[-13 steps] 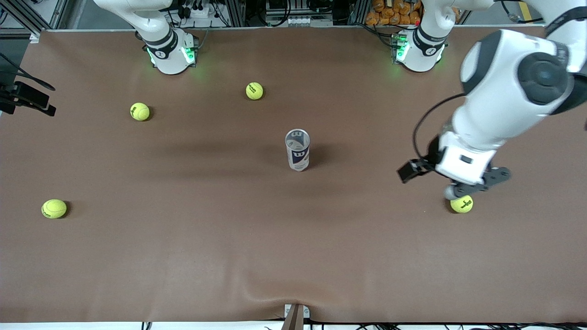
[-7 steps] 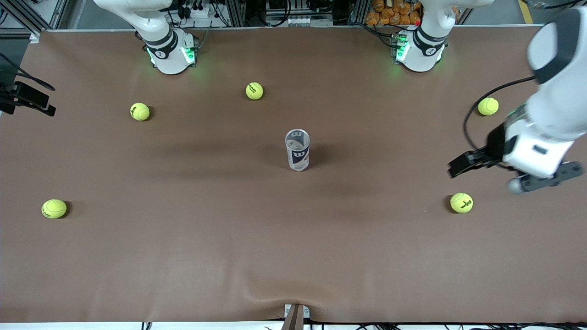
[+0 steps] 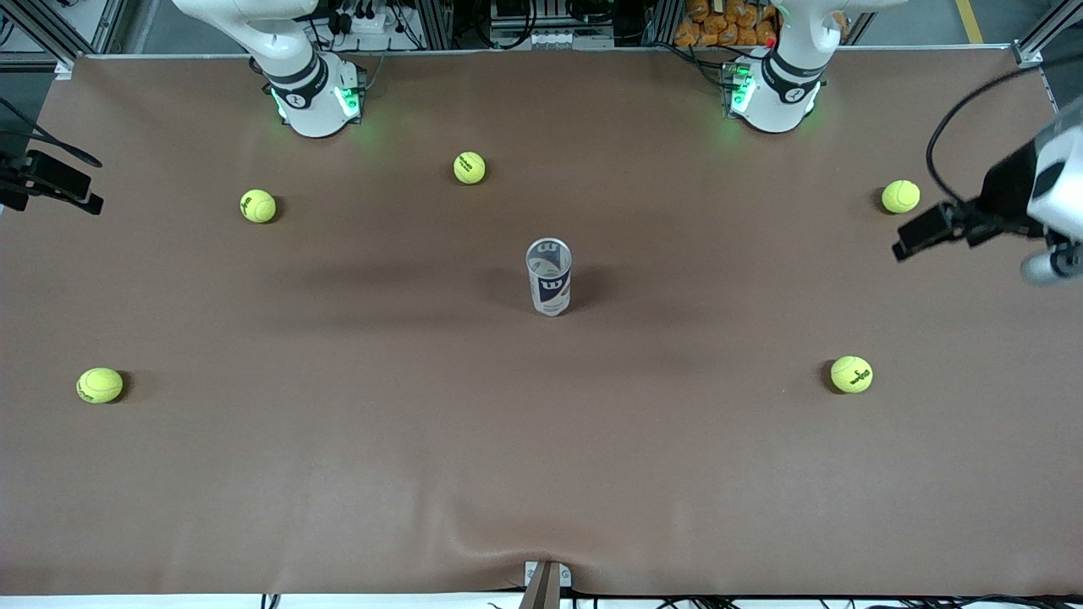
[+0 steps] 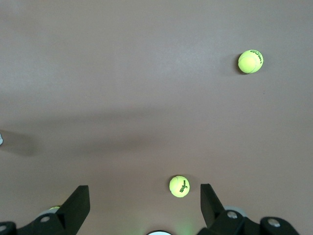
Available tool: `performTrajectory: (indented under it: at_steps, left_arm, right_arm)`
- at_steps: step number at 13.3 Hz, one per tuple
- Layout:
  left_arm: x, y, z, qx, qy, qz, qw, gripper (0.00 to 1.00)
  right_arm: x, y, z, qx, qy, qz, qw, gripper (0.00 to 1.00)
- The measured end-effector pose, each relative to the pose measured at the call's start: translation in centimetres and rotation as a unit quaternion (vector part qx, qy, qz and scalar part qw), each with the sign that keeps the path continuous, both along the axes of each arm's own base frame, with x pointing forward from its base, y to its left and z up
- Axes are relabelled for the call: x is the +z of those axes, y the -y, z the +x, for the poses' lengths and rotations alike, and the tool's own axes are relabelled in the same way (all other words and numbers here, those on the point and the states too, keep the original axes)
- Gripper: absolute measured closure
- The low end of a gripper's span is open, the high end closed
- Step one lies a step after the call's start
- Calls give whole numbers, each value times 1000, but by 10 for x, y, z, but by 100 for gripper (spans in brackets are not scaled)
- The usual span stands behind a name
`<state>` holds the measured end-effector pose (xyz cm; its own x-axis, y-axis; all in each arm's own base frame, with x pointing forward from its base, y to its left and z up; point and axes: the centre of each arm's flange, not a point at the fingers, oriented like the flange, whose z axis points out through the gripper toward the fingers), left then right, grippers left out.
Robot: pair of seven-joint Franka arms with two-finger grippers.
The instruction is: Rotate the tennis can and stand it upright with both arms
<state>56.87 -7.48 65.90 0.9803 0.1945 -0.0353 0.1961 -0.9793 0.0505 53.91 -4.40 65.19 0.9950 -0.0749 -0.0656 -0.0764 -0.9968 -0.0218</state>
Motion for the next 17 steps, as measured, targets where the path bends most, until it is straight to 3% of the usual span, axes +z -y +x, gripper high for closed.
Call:
performTrajectory:
  at_steps: [4, 7, 13, 15, 17]
  left_arm:
    - [37, -1, -56, -16, 0, 8, 1000, 0]
    - [29, 0, -77, -20, -7, 12, 1000, 0]
    - [-3, -16, -42, -36, 2, 29, 999, 0]
    - [-3, -16, -37, -37, 4, 28, 999, 0]
    - [-1, -16, -37, -73, 8, 27, 997, 0]
  right_arm:
    - [0, 0, 0, 0, 0, 0, 1000, 0]
    - [0, 0, 0, 0, 0, 0, 1000, 0]
    - [0, 0, 0, 0, 0, 0, 1000, 0]
    - [0, 0, 0, 0, 0, 0, 1000, 0]
    - [0, 0, 0, 0, 0, 0, 1000, 0]
